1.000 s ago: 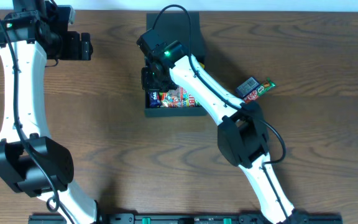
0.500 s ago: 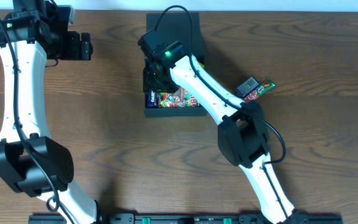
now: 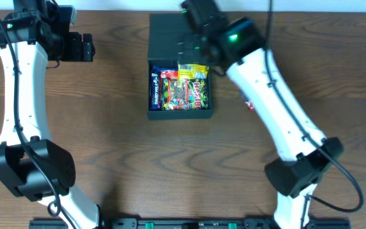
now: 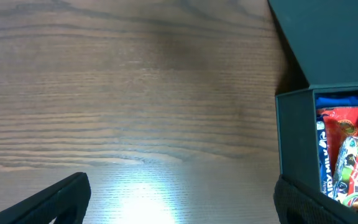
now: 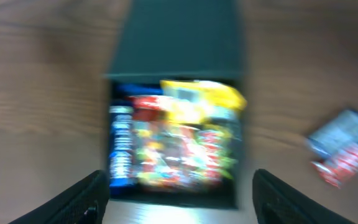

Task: Pack container
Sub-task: 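Release the bar and move the right gripper to the green Milo bar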

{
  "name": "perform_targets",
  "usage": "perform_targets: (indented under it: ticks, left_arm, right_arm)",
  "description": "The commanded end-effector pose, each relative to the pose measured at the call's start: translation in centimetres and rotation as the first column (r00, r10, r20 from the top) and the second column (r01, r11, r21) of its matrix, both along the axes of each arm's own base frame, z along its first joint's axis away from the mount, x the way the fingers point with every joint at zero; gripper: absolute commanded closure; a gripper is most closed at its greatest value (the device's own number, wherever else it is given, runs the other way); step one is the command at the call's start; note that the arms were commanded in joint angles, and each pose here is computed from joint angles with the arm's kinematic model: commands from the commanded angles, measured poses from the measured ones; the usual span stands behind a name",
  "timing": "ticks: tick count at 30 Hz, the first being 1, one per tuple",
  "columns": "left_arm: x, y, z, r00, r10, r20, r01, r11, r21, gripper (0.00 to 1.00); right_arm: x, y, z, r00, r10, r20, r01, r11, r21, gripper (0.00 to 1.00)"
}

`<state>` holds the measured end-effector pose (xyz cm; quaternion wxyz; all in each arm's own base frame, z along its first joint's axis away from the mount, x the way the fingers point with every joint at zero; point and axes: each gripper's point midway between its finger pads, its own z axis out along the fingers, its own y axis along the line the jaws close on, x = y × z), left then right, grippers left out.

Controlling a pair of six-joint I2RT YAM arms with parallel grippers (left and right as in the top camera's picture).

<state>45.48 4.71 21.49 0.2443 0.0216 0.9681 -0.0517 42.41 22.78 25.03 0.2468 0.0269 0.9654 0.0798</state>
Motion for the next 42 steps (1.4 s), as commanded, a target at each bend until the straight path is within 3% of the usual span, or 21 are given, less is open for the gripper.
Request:
perform_targets:
  ticks: [1,11,18,26,42]
  left_arm:
    - [0.0,0.3,-0.3,1.0,0.008,-0.009,-0.008,1.0,0.008,0.05]
    - [0.0,0.3,-0.3,1.0,0.007,-0.009,-0.007,1.0,0.008,0.05]
    - [0.0,0.3,-0.3,1.0,0.007,-0.009,-0.007,1.0,0.008,0.05]
    - [0.0,0.3,-0.3,1.0,0.008,-0.009,-0.008,1.0,0.008,0.05]
    - [0.0,0.3,-0.3,1.0,0.007,-0.009,-0.007,1.0,0.008,0.05]
  right_arm:
    - [1.1,-5.1,-4.1,0.988,-0.122,-0.096,0.11,0.987,-0.121,0.22]
    - [-0.4,-16.4,-12.6,0.854,-0.425,-0.301,0.364,0.9,-0.239,0.2]
    - [-2.2,-20.2,-17.6,0.77,-0.494,-0.404,0.436,0.869,-0.234,0.32]
    - [-2.8,-20.2,-21.3,0.756,-0.486,-0.439,0.457,0.872,-0.176,0.5]
    - [-1.8,-20.9,-23.0,0.774,-0.491,-0.4,0.474,0.868,-0.149,0.51]
